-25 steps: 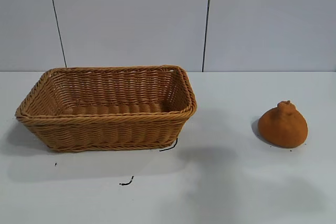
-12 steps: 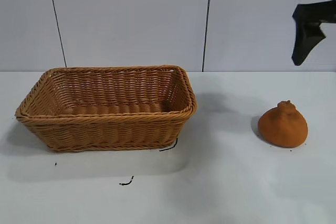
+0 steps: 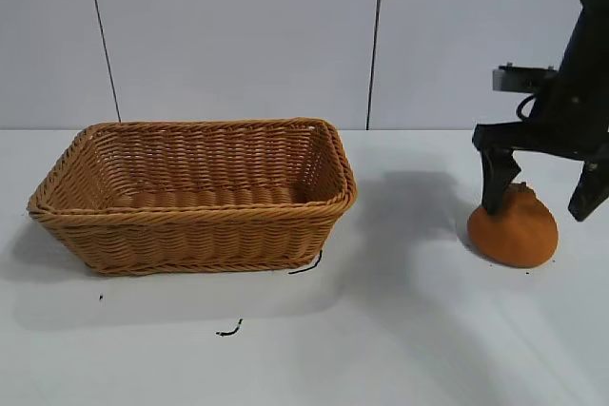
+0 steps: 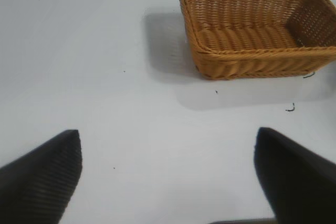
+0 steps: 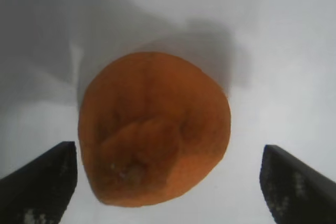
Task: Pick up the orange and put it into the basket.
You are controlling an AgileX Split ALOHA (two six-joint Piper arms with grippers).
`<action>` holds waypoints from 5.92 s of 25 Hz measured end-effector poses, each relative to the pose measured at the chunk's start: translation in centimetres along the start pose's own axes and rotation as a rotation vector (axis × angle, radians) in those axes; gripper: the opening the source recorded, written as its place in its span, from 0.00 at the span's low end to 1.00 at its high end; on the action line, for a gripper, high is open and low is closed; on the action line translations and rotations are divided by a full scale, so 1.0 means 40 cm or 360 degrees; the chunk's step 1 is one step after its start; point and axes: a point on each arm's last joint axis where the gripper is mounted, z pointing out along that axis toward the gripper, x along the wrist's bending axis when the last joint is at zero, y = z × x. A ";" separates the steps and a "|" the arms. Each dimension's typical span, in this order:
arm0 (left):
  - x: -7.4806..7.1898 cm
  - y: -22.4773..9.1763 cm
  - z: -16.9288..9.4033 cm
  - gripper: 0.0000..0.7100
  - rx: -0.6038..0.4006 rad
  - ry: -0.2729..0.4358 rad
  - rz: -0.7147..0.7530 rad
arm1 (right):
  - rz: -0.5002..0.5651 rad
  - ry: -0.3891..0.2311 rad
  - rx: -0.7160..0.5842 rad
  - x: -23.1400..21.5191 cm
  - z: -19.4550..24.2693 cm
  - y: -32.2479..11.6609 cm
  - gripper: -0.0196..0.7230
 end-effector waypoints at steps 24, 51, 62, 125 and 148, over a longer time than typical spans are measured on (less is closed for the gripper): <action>0.000 0.000 0.000 0.90 0.0000 0.0000 0.0000 | -0.0117 0.0034 -0.0439 0.028 -0.319 0.040 0.12; 0.000 0.000 0.000 0.90 -0.0003 0.0000 0.0000 | -0.0936 0.0373 -0.0698 0.682 -0.170 -0.087 0.12; 0.000 0.000 0.000 0.90 -0.0001 0.0000 0.0000 | -0.0899 0.0339 -0.0555 0.691 0.004 -0.075 0.25; 0.000 0.000 0.000 0.90 0.0000 0.0000 0.0000 | -0.0122 -0.0078 -0.0334 -0.038 -0.450 -0.601 0.96; 0.000 0.000 0.000 0.90 0.0000 0.0000 0.0000 | -0.0223 -0.0018 -0.1701 -0.075 -0.456 -0.988 0.96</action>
